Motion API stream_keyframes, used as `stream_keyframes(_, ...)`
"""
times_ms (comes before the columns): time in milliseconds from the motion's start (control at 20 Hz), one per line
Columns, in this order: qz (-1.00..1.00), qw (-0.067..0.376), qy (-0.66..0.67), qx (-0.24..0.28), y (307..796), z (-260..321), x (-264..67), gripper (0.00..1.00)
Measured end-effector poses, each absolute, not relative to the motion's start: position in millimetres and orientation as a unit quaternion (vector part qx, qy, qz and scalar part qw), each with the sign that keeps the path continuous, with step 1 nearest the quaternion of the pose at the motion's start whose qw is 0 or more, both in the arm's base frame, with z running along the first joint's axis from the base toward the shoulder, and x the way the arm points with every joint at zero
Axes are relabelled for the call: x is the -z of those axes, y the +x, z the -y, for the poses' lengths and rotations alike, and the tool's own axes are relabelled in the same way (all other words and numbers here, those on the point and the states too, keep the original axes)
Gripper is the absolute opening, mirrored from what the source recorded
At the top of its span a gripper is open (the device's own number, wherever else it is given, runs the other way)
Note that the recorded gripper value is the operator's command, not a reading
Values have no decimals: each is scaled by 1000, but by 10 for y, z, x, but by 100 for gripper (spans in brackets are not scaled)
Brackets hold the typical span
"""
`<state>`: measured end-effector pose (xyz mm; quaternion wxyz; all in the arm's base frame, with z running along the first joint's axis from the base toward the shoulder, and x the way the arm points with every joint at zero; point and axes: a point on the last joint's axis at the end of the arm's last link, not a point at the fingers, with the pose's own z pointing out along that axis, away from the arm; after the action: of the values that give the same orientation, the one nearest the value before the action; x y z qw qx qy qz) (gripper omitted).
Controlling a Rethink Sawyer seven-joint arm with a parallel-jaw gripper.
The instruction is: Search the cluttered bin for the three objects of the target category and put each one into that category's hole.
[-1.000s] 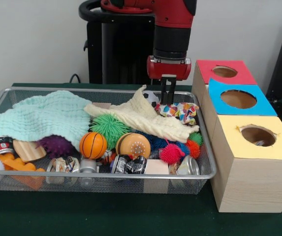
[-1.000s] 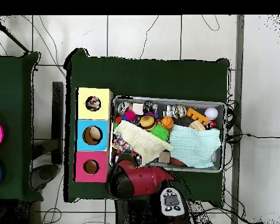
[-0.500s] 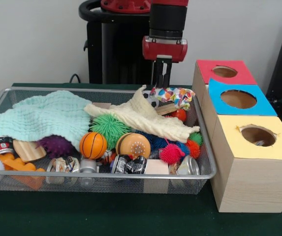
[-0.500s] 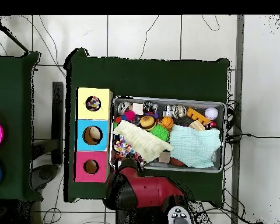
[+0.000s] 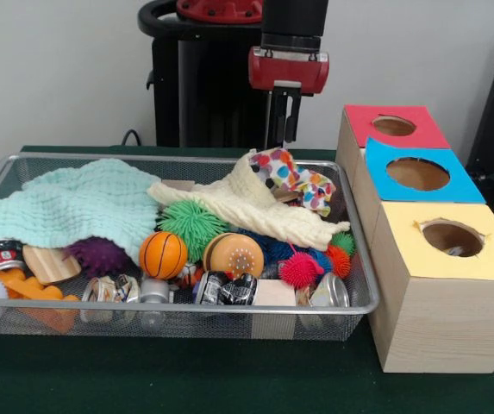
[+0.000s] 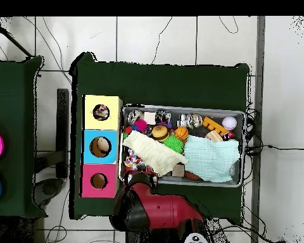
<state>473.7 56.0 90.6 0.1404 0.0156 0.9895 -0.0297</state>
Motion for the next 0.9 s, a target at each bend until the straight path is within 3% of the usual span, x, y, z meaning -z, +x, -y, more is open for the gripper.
stream_keyframes(550,-988,149,35,13,4990,-681,-1256,0)
stream_keyframes(600,-987,154,39,7,5054,-686,-1308,100)
stream_keyframes(900,-987,156,42,5,5072,-674,-1317,100)
